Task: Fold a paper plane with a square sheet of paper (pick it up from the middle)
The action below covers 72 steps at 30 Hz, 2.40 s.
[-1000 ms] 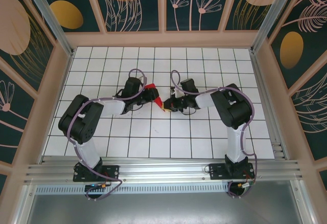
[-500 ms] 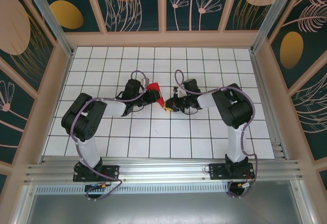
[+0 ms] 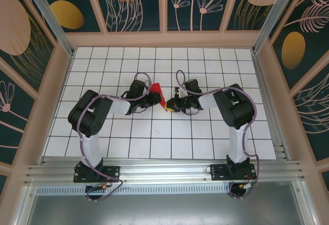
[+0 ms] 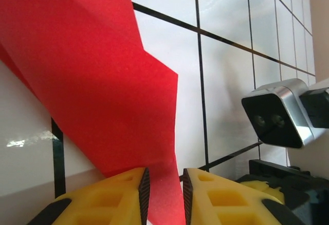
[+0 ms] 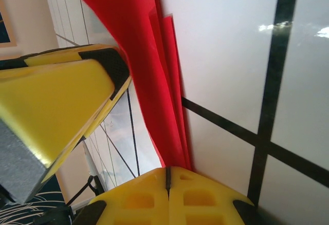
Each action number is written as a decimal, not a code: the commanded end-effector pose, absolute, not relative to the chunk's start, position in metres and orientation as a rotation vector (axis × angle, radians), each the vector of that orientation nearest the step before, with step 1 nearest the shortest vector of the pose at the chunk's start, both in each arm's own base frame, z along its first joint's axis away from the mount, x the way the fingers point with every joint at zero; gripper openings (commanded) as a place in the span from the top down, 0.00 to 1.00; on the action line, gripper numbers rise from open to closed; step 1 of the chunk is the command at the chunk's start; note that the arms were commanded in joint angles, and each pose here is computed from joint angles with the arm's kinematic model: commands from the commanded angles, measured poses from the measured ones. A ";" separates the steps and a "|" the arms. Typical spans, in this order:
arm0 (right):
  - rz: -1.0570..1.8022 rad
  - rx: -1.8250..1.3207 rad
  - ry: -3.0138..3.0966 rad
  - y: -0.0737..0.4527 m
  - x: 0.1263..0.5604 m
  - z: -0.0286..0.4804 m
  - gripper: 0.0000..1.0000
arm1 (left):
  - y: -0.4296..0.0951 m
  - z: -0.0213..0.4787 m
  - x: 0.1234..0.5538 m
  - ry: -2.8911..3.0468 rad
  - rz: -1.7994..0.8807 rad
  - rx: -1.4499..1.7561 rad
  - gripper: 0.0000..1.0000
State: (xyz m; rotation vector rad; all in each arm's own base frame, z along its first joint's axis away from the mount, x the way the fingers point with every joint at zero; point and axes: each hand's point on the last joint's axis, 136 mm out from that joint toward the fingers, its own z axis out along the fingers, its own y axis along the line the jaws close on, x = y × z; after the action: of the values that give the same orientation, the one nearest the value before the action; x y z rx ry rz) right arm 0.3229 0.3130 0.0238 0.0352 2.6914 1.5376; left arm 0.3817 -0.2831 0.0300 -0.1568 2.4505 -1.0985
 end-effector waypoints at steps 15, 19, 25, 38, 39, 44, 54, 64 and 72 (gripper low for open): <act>1.475 0.021 2.730 0.306 0.323 0.020 1.00 | -0.287 0.006 0.390 2.580 -0.857 -0.130 0.74; 1.416 -0.036 2.716 0.304 0.326 0.029 0.94 | -0.287 0.000 0.388 2.610 -0.807 -0.117 0.75; 1.303 -0.135 2.705 0.304 0.328 0.034 0.89 | -0.291 0.010 0.389 2.600 -0.824 -0.110 0.75; 1.292 -0.305 2.710 0.295 0.294 0.040 0.94 | -0.285 0.088 0.395 2.376 -0.920 -0.127 0.63; 1.296 -0.321 2.706 0.295 0.290 0.041 0.94 | -0.284 0.089 0.394 2.371 -0.924 -0.126 0.62; 1.280 -0.402 2.660 0.289 0.278 0.052 0.90 | -0.284 0.094 0.385 2.342 -0.965 -0.108 0.62; 0.756 -0.590 2.390 0.295 0.319 0.088 0.52 | -0.259 0.118 0.384 2.265 -0.934 -0.231 0.58; 0.596 -0.836 2.214 0.332 0.312 0.095 0.49 | -0.182 0.101 0.374 2.270 -0.801 -0.497 0.48; 0.674 -0.727 2.372 0.338 0.335 0.065 0.65 | -0.179 0.084 0.357 2.305 -0.866 -0.530 0.46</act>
State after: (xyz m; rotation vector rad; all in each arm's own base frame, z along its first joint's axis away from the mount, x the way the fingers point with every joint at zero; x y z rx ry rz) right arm 0.3264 0.3415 0.0755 -0.7784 2.3095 0.6459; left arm 0.3607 -0.1753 0.0776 -0.5207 2.3190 -0.8111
